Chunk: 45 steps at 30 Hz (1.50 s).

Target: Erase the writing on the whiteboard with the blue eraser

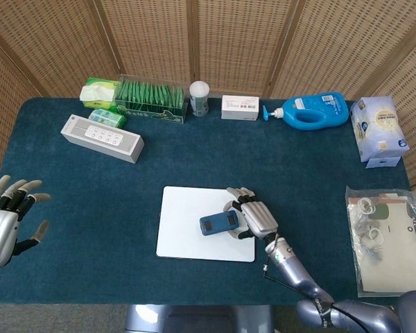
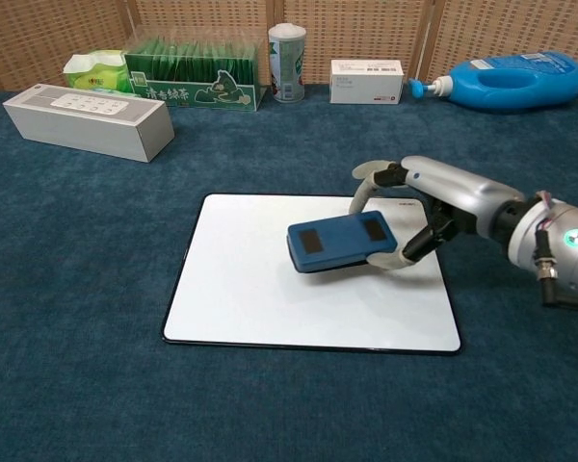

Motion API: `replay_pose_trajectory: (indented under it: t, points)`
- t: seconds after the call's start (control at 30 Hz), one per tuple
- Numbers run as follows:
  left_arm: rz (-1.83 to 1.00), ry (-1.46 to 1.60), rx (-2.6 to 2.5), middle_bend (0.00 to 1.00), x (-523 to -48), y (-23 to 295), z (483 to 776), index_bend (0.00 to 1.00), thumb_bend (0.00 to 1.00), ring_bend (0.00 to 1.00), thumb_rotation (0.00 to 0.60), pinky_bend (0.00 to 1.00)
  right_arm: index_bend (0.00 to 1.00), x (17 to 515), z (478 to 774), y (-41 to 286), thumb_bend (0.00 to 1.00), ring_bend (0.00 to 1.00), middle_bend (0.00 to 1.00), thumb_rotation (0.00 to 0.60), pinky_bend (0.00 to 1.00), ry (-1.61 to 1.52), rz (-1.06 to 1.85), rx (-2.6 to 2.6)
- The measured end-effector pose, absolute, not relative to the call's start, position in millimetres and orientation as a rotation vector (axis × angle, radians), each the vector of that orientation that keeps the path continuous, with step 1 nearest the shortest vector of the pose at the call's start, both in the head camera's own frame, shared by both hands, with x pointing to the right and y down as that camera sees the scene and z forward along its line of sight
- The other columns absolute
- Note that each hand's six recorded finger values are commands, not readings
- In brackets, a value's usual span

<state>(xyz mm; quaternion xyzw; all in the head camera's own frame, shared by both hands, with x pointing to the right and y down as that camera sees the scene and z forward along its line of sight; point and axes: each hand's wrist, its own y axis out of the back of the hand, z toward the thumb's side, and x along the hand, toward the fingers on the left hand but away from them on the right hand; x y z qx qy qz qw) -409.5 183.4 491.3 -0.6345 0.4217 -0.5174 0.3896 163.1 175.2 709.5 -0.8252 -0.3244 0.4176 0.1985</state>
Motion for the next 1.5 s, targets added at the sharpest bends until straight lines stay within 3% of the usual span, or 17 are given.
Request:
replay_pose_trajectory:
  t: [0.43, 0.83, 1.17, 1.5]
  points:
    - [-1.325, 1.072, -1.609, 0.21, -413.8, 184.5, 490.0, 0.32, 0.44, 0.16, 0.600, 0.00, 0.74, 129.0, 727.9, 183.7, 0.24, 0.00, 0.08, 0.600, 0.00, -0.823, 1.164, -2.357]
    - [-1.312, 1.062, -1.611, 0.21, -407.8, 183.3, 489.4, 0.32, 0.44, 0.16, 0.600, 0.00, 0.74, 157.4, 731.9, 180.7, 0.24, 0.00, 0.09, 0.600, 0.00, -0.865, 1.224, -2.320]
    - [-1.295, 1.048, -1.627, 0.21, -397.3, 180.1, 494.1, 0.32, 0.44, 0.16, 0.600, 0.00, 0.74, 212.7, 719.1, 165.7, 0.24, 0.00, 0.09, 0.600, 0.00, -0.970, 1.294, -2.222]
    - [-1.295, 1.055, -1.619, 0.21, -398.2, 180.1, 493.2, 0.32, 0.44, 0.16, 0.600, 0.00, 0.74, 198.8, 710.4, 155.5, 0.24, 0.00, 0.09, 0.600, 0.00, -0.958, 1.244, -2.242]
